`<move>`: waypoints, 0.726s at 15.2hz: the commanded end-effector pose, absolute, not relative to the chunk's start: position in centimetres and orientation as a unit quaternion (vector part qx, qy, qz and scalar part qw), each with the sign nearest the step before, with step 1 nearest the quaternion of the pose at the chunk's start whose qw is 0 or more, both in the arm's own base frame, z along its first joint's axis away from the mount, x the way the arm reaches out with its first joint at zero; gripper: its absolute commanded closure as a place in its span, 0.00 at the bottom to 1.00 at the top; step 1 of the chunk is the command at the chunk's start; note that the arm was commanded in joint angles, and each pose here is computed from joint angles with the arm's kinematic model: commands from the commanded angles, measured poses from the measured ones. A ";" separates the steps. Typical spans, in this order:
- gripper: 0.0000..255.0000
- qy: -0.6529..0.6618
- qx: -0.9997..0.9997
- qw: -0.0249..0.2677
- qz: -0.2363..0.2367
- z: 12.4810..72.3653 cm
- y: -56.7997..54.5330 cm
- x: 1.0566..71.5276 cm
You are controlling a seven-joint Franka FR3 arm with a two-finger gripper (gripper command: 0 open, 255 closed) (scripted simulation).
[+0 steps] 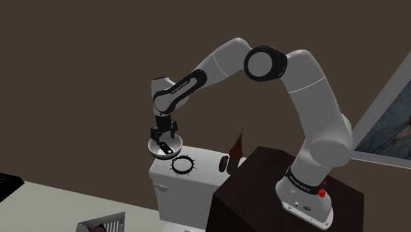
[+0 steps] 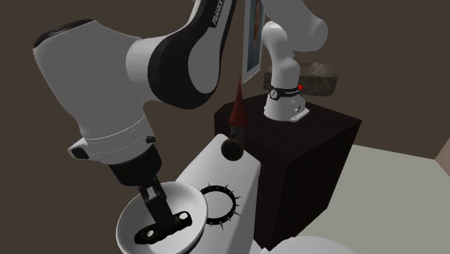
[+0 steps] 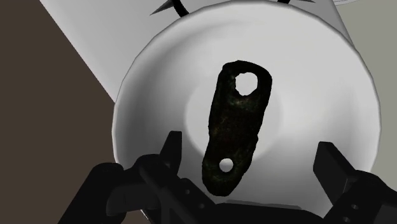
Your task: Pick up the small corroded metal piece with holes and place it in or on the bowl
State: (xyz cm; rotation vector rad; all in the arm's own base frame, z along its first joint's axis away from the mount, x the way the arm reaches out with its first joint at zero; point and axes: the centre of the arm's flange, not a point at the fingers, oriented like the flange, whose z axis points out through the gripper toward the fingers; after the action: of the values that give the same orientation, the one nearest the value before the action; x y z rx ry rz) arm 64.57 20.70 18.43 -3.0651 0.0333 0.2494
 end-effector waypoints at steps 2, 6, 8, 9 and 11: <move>0.00 0.011 -0.996 0.033 0.081 19.7 20.6 64.8; 0.00 0.011 -0.996 0.033 0.081 23.4 20.4 65.4; 0.00 0.011 -0.996 0.033 0.081 23.4 20.4 65.4; 0.00 0.011 -0.996 0.033 0.081 23.4 20.4 65.4; 0.00 0.011 -0.996 0.033 0.081 23.4 20.4 65.4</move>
State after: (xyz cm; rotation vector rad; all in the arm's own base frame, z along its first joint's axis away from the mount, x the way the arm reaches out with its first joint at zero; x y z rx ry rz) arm 65.38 20.36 23.34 -3.0651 0.0333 0.2491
